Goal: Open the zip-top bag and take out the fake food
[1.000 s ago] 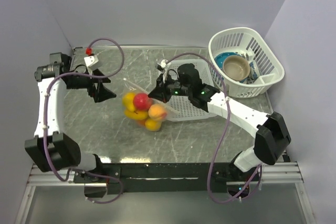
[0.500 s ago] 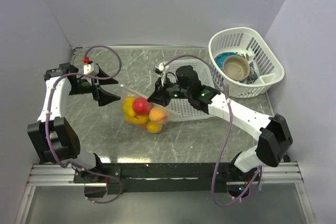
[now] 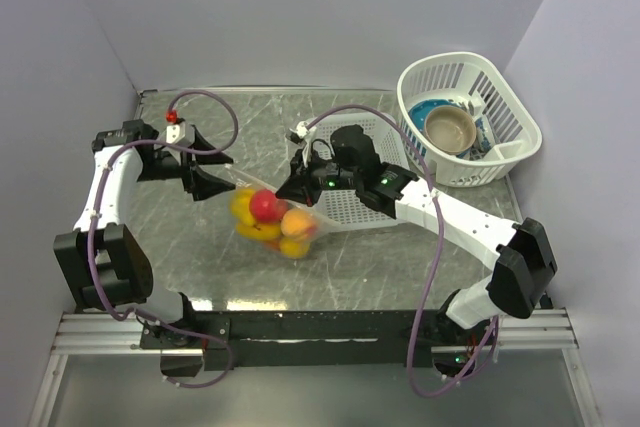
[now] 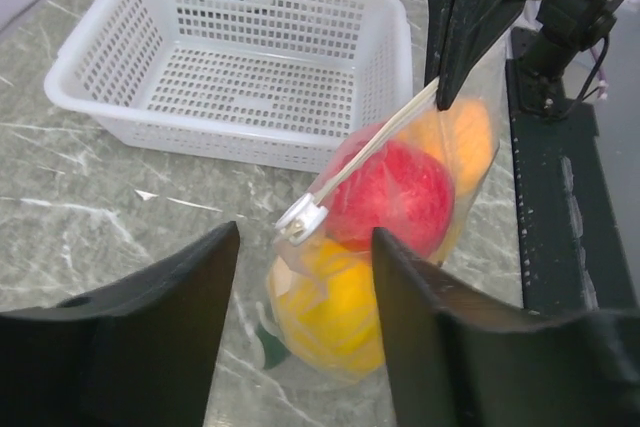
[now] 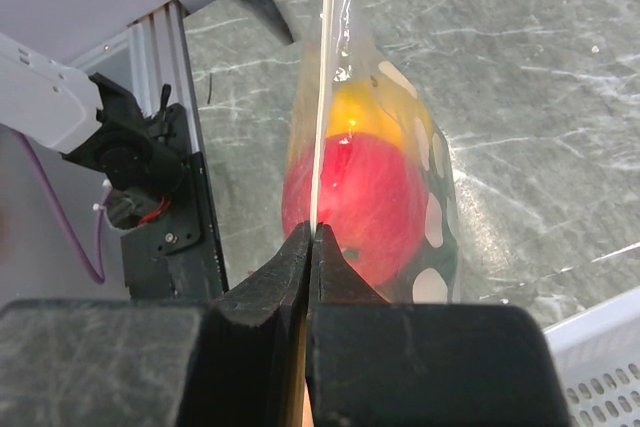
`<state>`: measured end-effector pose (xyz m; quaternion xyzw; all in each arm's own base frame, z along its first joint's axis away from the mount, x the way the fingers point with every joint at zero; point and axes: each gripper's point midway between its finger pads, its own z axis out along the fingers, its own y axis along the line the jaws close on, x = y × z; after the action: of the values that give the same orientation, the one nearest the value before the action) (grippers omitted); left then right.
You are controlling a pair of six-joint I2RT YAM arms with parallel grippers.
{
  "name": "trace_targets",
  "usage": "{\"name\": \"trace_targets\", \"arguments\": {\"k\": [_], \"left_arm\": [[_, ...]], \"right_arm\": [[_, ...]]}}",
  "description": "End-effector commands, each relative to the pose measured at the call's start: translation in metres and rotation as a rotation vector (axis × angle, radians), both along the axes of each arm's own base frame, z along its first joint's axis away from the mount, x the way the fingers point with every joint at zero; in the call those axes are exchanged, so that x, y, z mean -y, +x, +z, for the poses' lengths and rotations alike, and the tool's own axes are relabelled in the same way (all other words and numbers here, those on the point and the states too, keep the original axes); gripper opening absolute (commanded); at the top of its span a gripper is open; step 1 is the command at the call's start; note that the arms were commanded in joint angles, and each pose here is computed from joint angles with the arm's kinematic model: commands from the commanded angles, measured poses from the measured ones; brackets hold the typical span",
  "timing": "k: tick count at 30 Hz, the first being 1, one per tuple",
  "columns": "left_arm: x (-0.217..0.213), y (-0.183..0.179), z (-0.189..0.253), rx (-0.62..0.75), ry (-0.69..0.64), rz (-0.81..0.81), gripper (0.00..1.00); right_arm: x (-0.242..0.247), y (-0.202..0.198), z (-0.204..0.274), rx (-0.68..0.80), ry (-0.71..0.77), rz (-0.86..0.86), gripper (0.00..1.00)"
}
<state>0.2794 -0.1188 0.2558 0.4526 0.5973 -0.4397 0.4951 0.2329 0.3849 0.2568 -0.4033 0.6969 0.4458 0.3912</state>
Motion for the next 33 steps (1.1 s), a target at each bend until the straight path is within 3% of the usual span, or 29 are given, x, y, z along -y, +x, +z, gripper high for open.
{"name": "trace_targets", "arguments": {"k": [1, 3, 7, 11, 13, 14, 17, 26, 30, 33], "left_arm": [[0.009, -0.007, 0.025, 0.035, -0.075, -0.017, 0.53], [0.01, -0.009, 0.026, 0.033, -0.082, -0.022, 0.47], [0.017, -0.013, 0.026, 0.008, -0.105, -0.042, 0.55], [0.023, -0.017, 0.016, -0.013, -0.099, -0.063, 0.58], [0.024, -0.017, 0.013, -0.015, -0.096, -0.071, 0.51], [0.026, -0.018, 0.011, -0.011, -0.083, -0.08, 0.37], [0.025, -0.014, 0.008, -0.004, -0.037, -0.084, 0.14], [0.014, -0.013, 0.014, 0.002, 0.004, -0.047, 0.09], [0.012, -0.013, 0.019, 0.018, 0.04, -0.041, 0.01], [0.01, -0.01, 0.023, -0.014, 0.084, -0.031, 0.01]], "right_arm": [[-0.004, 0.002, 0.052, 0.108, 0.105, -0.002, 0.0], [-0.006, 0.002, 0.054, 0.108, 0.111, 0.003, 0.0], [-0.01, 0.003, 0.055, 0.097, 0.119, 0.012, 0.0], [-0.009, 0.003, 0.062, 0.114, 0.13, 0.008, 0.0], [-0.007, 0.002, 0.064, 0.118, 0.134, 0.004, 0.0], [-0.007, 0.002, 0.064, 0.119, 0.132, 0.002, 0.0], [-0.004, 0.002, 0.059, 0.113, 0.123, -0.007, 0.0], [0.004, 0.008, 0.046, 0.111, 0.114, -0.055, 0.0], [0.004, 0.013, 0.03, 0.095, 0.086, -0.079, 0.0], [0.0, 0.019, 0.027, 0.097, 0.078, -0.085, 0.2]]}}
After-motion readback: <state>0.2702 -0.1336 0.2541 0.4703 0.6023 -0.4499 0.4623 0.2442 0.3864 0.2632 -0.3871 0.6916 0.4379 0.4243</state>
